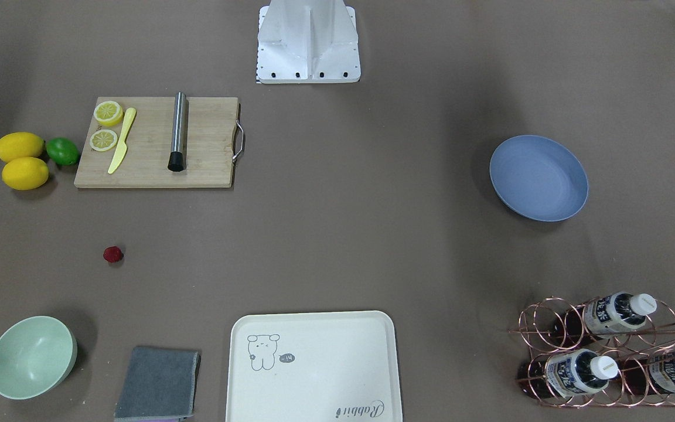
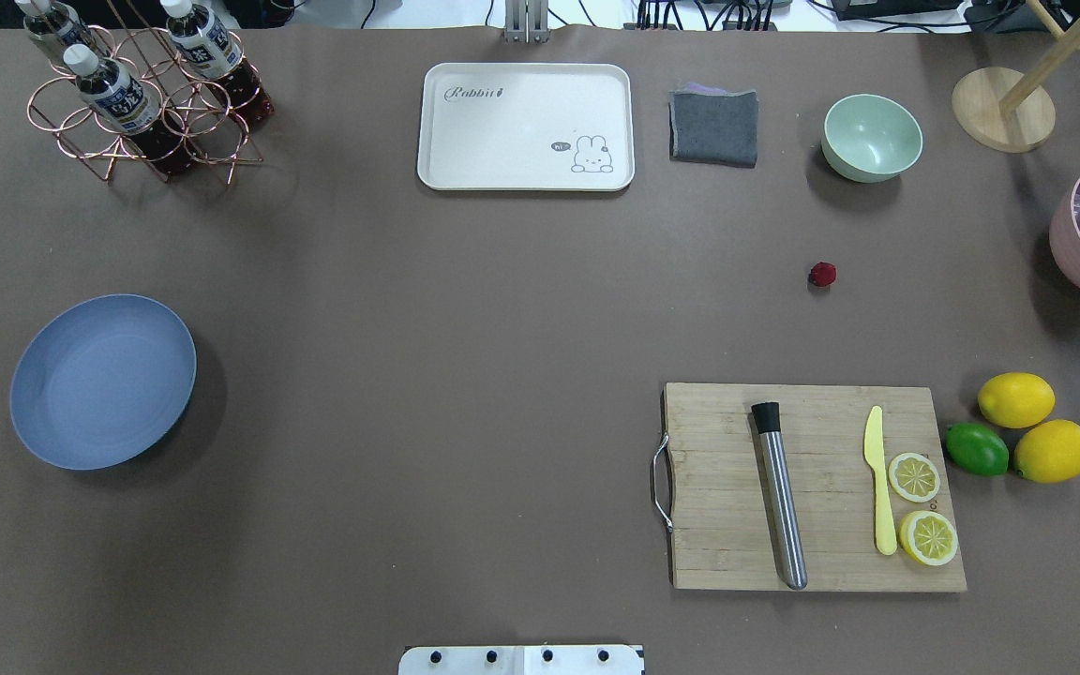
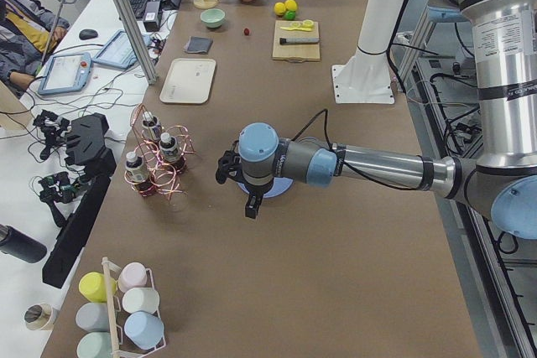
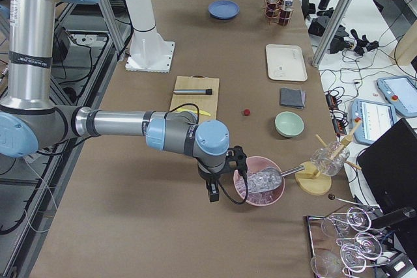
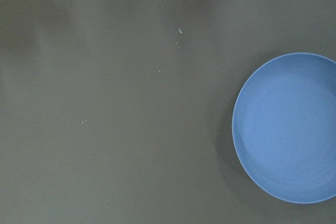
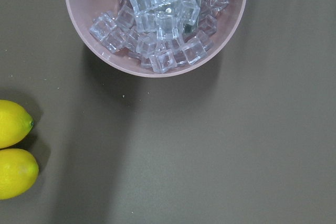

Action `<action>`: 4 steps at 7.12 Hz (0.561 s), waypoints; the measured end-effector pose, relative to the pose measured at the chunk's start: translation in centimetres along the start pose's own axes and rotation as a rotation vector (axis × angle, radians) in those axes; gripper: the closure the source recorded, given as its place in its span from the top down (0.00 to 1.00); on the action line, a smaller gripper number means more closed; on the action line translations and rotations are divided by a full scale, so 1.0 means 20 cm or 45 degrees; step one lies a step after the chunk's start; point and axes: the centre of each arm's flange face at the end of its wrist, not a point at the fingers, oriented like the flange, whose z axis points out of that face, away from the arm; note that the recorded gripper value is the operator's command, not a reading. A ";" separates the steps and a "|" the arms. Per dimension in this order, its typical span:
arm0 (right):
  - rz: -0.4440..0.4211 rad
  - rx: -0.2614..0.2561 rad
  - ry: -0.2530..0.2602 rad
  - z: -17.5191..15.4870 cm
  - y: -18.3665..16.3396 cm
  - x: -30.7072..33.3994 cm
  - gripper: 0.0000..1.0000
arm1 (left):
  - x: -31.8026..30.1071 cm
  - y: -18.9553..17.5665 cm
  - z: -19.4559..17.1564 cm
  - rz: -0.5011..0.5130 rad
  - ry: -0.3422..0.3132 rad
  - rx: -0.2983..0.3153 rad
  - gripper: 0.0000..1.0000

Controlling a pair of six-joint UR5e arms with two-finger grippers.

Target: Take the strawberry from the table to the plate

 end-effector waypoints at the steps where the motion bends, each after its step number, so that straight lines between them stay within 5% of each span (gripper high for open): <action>1: -0.003 -0.002 -0.001 0.00 0.00 0.00 1.00 | 0.06 -0.03 0.11 -0.018 0.014 -0.017 0.98; 4: -0.008 -0.005 -0.003 0.01 -0.01 -0.01 1.00 | 0.29 -0.12 0.63 -0.059 0.021 0.056 0.97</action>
